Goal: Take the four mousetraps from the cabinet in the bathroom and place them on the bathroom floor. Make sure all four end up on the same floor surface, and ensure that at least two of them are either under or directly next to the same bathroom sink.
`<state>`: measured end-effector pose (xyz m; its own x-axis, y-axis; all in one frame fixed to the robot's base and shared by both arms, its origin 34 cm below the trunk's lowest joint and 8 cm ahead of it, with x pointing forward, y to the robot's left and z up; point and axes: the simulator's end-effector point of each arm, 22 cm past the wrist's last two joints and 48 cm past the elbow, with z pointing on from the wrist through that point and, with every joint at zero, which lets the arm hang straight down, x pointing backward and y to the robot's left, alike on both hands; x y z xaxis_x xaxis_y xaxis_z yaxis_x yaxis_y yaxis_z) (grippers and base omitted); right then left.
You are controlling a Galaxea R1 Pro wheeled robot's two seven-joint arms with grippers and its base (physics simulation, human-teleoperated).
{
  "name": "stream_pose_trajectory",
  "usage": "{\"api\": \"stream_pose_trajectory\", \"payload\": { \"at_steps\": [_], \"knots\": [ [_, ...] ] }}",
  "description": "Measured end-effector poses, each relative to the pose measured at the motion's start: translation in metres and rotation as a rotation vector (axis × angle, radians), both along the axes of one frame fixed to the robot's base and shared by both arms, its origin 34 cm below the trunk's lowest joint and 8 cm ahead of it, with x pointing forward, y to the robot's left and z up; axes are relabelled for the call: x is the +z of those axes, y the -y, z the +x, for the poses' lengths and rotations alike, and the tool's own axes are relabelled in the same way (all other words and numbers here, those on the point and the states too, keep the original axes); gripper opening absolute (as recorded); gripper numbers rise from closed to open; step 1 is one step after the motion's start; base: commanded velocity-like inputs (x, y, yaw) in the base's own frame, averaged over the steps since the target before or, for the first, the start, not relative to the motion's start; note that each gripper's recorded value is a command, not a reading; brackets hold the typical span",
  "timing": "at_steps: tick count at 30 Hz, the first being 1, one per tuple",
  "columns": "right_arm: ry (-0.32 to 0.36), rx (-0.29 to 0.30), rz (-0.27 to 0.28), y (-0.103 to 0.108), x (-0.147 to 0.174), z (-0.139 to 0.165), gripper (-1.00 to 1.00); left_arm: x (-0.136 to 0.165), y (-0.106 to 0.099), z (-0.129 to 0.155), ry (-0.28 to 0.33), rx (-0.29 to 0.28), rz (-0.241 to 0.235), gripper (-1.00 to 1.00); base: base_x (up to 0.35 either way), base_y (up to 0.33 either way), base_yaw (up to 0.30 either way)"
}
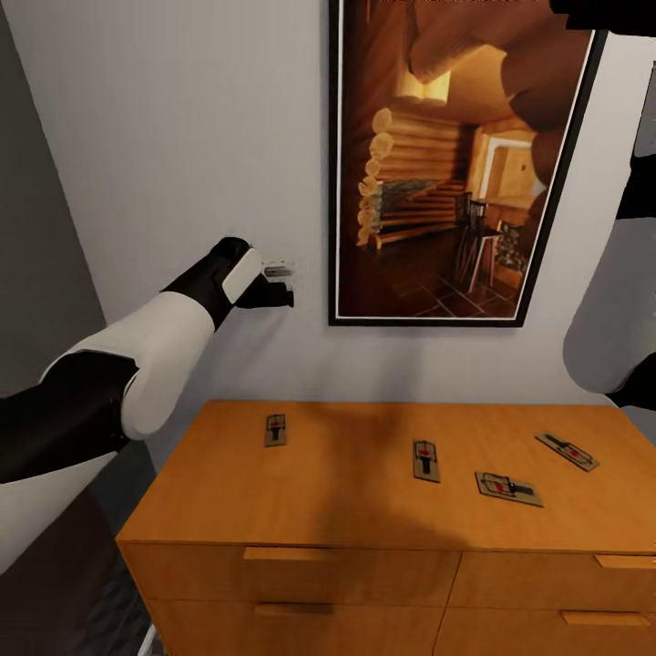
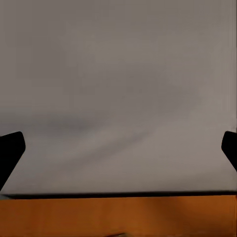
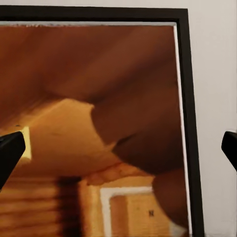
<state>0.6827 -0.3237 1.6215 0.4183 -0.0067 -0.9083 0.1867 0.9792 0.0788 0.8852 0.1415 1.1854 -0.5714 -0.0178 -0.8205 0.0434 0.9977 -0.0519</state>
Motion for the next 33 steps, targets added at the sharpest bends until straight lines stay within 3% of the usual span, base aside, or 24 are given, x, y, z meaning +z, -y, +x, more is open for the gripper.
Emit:
{"api": "stream_pose_trajectory", "payload": {
  "at_steps": [11,33],
  "knots": [
    [-0.063,-0.002,0.005,0.002,-0.015,0.021,1.0,-0.011,0.002,-0.002,-0.017,-0.003,-0.001,1.0,-0.101,0.019,0.0],
    [-0.081,-0.004,0.004,0.002,-0.019,0.027,1.0,-0.014,0.001,-0.002,-0.022,-0.003,-0.004,1.0,-0.008,0.001,0.0]
  ]
}}
